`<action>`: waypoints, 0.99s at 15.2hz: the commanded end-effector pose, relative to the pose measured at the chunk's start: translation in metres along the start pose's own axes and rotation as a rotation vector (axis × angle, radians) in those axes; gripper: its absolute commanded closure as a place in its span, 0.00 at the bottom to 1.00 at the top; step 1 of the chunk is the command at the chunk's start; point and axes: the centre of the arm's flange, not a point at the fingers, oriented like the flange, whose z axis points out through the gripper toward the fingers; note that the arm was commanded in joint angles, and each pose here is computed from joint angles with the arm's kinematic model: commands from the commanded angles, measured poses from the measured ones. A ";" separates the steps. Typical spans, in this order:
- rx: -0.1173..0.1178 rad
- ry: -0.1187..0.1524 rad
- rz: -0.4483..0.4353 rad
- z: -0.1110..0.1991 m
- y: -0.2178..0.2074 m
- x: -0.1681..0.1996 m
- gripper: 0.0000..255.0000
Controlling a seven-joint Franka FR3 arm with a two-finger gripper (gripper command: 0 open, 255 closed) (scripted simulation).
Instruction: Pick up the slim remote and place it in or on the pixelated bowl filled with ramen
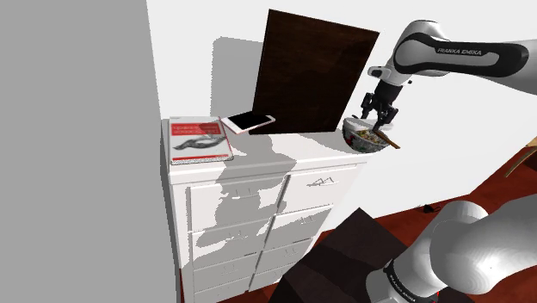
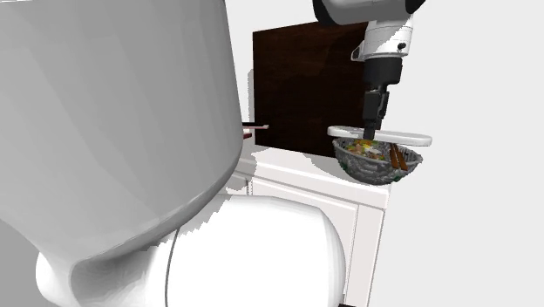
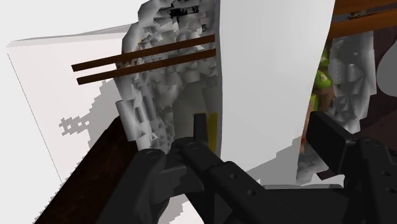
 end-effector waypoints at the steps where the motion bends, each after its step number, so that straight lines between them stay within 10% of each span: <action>1: 0.000 0.000 0.000 0.000 0.000 0.000 1.00; 2: 0.000 0.000 0.000 0.000 0.000 0.000 0.00; 15: 0.000 0.000 0.000 -0.050 0.000 0.000 0.00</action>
